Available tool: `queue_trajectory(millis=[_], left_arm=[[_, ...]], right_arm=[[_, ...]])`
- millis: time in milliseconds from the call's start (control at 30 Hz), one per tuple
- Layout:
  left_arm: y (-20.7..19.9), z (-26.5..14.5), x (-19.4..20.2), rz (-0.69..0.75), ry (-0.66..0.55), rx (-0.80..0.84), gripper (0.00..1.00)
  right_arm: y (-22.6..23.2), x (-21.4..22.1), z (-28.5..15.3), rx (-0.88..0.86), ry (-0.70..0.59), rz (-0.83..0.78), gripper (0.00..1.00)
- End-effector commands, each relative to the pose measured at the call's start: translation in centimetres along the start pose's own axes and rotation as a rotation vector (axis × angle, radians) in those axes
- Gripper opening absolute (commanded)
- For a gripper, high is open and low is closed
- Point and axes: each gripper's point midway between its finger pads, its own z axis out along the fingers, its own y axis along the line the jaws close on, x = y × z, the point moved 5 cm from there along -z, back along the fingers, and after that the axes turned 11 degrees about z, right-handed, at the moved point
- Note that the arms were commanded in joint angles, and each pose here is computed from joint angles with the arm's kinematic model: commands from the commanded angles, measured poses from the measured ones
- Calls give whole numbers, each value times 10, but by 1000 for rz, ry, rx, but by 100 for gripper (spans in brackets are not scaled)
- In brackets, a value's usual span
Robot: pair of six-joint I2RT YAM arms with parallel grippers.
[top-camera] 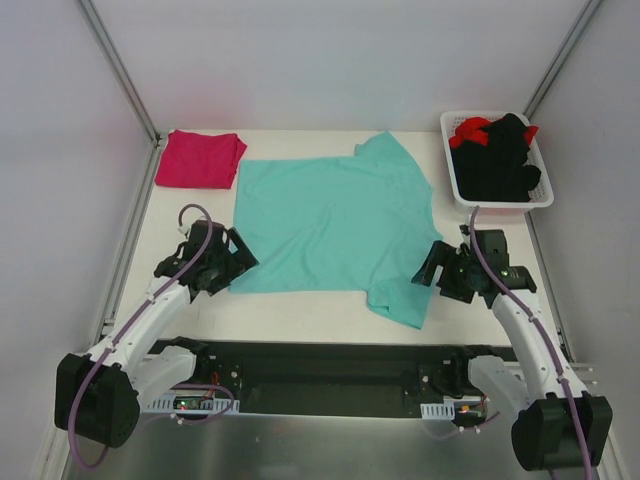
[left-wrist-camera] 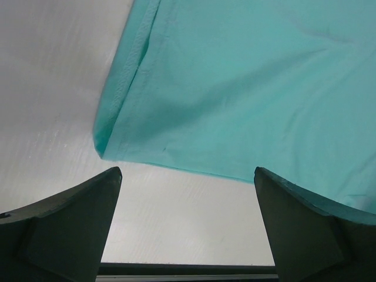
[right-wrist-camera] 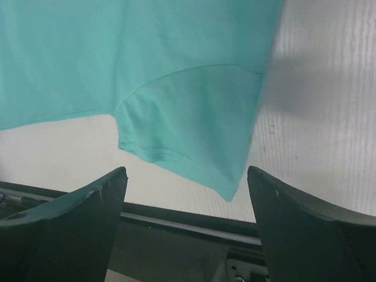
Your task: Fold and stack the t-shirts
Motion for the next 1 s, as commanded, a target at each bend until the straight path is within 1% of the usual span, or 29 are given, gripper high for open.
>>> queue_trajectory(millis=[0,200,267,433,467,533,667,833,967], left_arm=[[13,-1,13,-2,28,-71,95],[18,1,21,29,47,-138,94],[17,-1,19,48,34,-157,94],[17,-5,16,87,38,-211,94],[17,-5,16,93,37,-215,94],[17,-6,16,102,42,-226,95],[15,-6,15,103,52,-229,95],[12,-7,14,100,49,-225,96],[10,-8,12,109,51,-224,96]], right_arm=[[-21,18,-2,96,9,62,85],[-29,32,-3,94,-13,122,76],[-29,33,-7,83,-38,148,73],[-31,42,-10,65,-81,230,72],[-33,44,-10,68,-85,241,70],[-33,47,-13,55,-106,282,69],[-37,59,-15,65,-77,340,71],[-41,68,-20,61,-85,366,70],[-45,80,-16,60,-39,412,68]])
